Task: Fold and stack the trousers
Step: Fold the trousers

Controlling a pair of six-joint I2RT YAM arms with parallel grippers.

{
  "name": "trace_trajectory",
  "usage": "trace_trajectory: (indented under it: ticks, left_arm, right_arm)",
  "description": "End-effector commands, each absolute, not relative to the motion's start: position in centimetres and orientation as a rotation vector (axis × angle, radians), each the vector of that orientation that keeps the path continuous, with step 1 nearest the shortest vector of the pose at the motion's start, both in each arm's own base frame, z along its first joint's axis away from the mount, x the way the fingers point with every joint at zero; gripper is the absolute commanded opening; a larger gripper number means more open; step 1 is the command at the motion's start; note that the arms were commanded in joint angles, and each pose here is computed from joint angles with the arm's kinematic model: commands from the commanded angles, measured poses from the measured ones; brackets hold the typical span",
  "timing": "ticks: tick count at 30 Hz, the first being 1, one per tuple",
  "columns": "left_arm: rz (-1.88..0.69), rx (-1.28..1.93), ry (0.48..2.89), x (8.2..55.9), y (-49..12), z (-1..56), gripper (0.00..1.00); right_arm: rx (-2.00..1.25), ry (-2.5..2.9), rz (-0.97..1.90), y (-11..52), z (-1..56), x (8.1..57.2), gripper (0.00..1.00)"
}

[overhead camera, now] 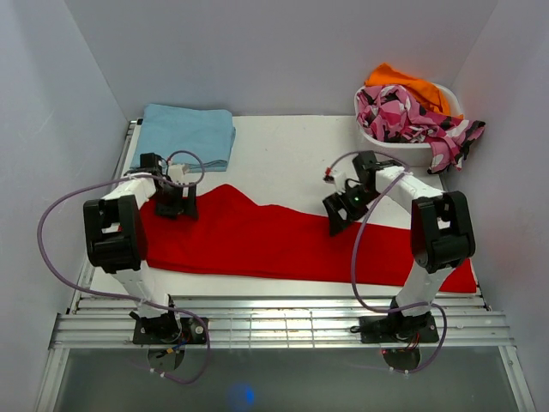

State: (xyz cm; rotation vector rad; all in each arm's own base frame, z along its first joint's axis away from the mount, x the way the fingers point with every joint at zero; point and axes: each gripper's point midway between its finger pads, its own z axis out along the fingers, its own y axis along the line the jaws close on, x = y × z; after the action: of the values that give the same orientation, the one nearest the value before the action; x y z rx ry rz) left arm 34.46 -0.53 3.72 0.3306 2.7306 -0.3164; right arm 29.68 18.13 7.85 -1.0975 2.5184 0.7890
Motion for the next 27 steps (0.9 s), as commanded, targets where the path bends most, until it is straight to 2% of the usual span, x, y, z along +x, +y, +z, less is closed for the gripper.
trace_trajectory:
  ticks: [1, 6, 11, 15, 19, 22, 25, 27]
  left_arm:
    - [-0.237, -0.186, 2.8, 34.6, 4.0, 1.6, 0.94]
    - [-0.188, -0.54, 2.838, 32.7, 10.7, -1.2, 0.98]
    - [-0.226, -0.611, 2.832, 31.9, 11.8, -1.5, 0.98]
    - [-0.263, -0.53, 2.749, 32.7, 11.3, 0.8, 0.98]
    - [-0.242, -0.476, 2.723, 33.3, 11.7, 1.7, 0.98]
    - [-0.237, -0.469, 2.731, 33.1, 11.7, 1.8, 0.98]
    - [-0.262, -0.461, 2.733, 32.5, 11.1, 1.6, 0.98]
    - [-0.301, -0.439, 2.712, 32.5, 10.5, 2.0, 0.98]
  right_arm:
    - [-1.063, 2.808, 0.653, 10.7, 3.9, 25.4, 0.93]
    - [-0.983, 2.92, 0.485, 7.0, 0.0, 26.3, 0.87]
    - [-0.927, 2.88, 0.472, 8.5, -1.7, 32.2, 0.81]
    - [-0.927, 2.771, 0.544, 11.6, 0.4, 35.9, 0.81]
    - [-0.864, 2.647, 0.519, 12.1, 5.7, 37.9, 0.85]
    - [-0.751, 2.633, 0.445, 9.1, 8.7, 37.5, 0.85]
    - [-0.465, 2.684, 0.321, 1.0, 10.0, 35.9, 0.81]
    - [-0.408, 2.699, 0.23, -2.9, 9.6, 34.2, 0.8]
